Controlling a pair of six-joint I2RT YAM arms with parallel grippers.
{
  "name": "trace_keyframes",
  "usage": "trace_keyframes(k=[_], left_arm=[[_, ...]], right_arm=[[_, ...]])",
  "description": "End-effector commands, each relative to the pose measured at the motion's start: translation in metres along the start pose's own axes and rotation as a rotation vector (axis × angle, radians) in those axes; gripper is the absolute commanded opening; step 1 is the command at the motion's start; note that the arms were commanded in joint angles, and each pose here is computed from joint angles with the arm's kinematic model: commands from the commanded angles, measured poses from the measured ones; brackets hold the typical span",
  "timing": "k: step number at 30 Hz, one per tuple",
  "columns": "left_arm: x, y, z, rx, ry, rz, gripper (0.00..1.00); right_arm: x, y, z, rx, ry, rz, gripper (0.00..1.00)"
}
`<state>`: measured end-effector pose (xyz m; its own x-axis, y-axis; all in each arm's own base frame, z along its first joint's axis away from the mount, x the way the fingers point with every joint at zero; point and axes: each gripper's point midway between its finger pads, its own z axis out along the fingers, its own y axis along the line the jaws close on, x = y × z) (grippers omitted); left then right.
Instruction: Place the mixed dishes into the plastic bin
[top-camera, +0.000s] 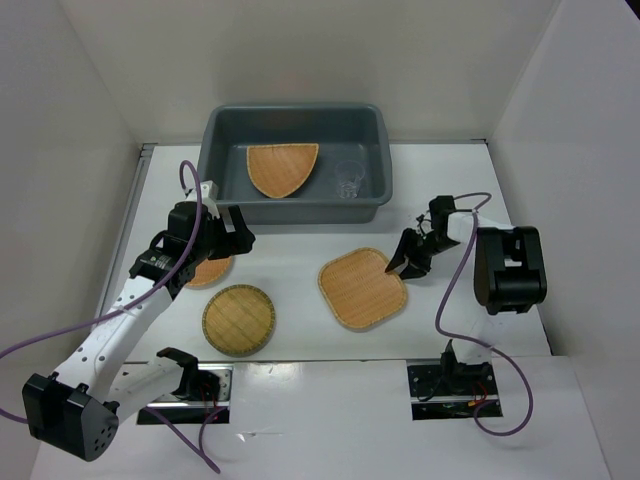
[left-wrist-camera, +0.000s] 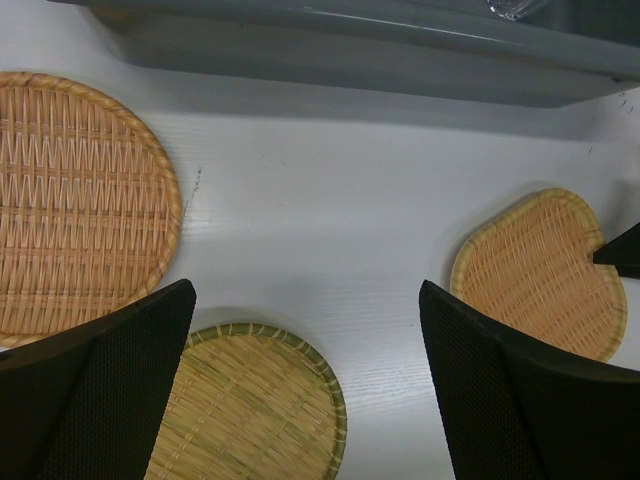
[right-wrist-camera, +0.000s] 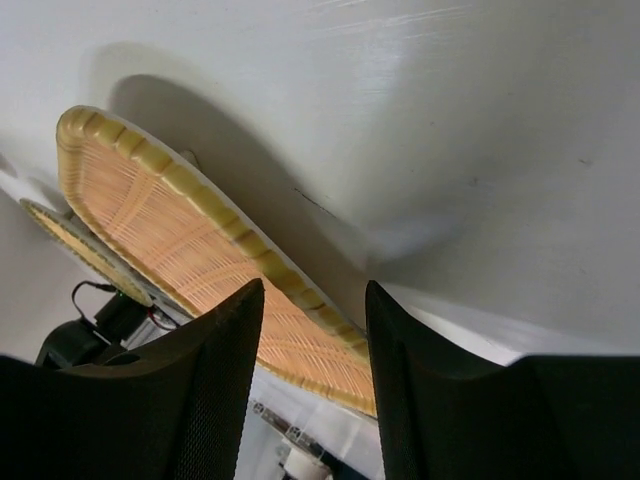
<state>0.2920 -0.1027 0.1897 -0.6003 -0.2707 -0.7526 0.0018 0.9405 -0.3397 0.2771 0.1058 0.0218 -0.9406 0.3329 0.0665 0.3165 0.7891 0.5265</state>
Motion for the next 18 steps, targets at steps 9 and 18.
trace_keyframes(k=[9,18], left_arm=[[-0.01,-0.002,0.0,0.006,-0.043,-0.001,0.99],[-0.011,0.0,0.0,-0.002,-0.047,-0.001,0.99]], right_arm=[[0.04,0.004,0.036,-0.019,0.181,-0.014,0.44],[0.056,0.009,0.046,0.001,0.203,-0.028,0.0]])
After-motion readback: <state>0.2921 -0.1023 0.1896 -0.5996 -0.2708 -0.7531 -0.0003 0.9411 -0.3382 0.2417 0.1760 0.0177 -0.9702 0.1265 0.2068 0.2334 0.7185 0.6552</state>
